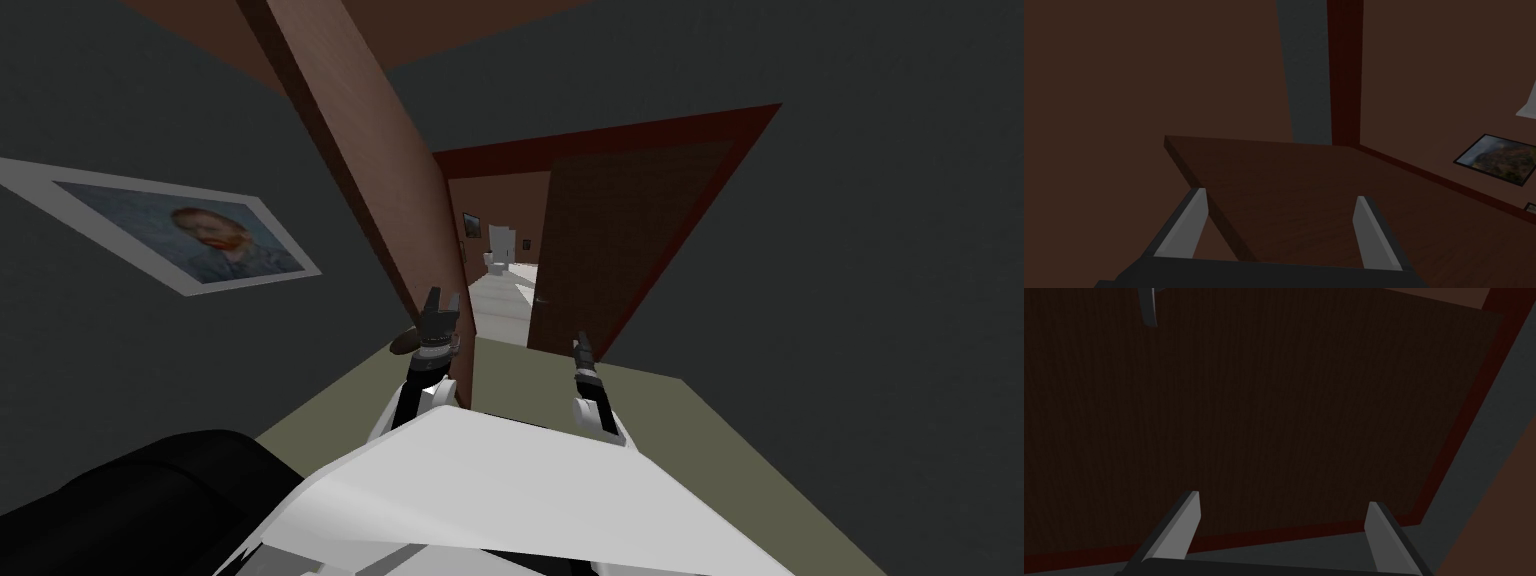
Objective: Pull the door open
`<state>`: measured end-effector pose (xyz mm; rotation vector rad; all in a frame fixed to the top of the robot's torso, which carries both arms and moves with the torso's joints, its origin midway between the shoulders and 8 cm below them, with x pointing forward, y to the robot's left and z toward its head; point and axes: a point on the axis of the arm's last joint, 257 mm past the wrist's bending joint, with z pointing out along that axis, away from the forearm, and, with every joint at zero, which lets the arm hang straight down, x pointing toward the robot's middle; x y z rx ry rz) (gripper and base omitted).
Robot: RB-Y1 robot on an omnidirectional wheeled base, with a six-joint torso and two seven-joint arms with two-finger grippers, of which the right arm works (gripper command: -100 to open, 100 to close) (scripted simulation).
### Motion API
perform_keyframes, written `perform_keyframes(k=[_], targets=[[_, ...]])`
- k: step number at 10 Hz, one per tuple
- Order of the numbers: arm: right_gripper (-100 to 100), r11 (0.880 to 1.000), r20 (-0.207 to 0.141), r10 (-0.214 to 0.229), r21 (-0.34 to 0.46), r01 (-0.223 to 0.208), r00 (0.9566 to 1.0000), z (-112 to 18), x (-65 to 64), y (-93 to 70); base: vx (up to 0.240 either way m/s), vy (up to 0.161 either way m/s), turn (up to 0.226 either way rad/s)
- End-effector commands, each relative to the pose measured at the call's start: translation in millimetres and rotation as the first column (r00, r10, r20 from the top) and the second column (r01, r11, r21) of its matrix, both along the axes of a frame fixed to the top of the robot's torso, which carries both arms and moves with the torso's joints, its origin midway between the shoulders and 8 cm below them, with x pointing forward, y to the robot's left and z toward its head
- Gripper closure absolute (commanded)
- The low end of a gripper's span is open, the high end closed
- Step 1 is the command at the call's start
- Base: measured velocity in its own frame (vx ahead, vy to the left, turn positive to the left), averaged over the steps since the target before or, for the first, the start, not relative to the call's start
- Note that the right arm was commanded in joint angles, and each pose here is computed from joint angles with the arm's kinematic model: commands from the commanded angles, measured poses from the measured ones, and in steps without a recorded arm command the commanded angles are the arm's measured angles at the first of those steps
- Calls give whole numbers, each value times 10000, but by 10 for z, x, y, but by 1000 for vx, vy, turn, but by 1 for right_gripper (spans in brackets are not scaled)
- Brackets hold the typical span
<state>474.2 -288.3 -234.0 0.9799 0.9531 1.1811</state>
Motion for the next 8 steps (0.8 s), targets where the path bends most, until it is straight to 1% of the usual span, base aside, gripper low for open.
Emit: perform_keyframes(k=[1, 5, 6, 8], targets=[[-100, 10000, -166, -57, 65, 58, 9998, -107, 32, -4, 103, -5, 15], [-100, 9995, -558, -204, 218, 216, 9982, -359, 94, -27, 99, -9, 17], [-100, 9993, -620, -238, 257, 255, 9978, -403, 110, -30, 91, -17, 20], [-100, 9989, -847, -318, 326, 347, 9959, -537, 129, -38, 103, -2, 27]])
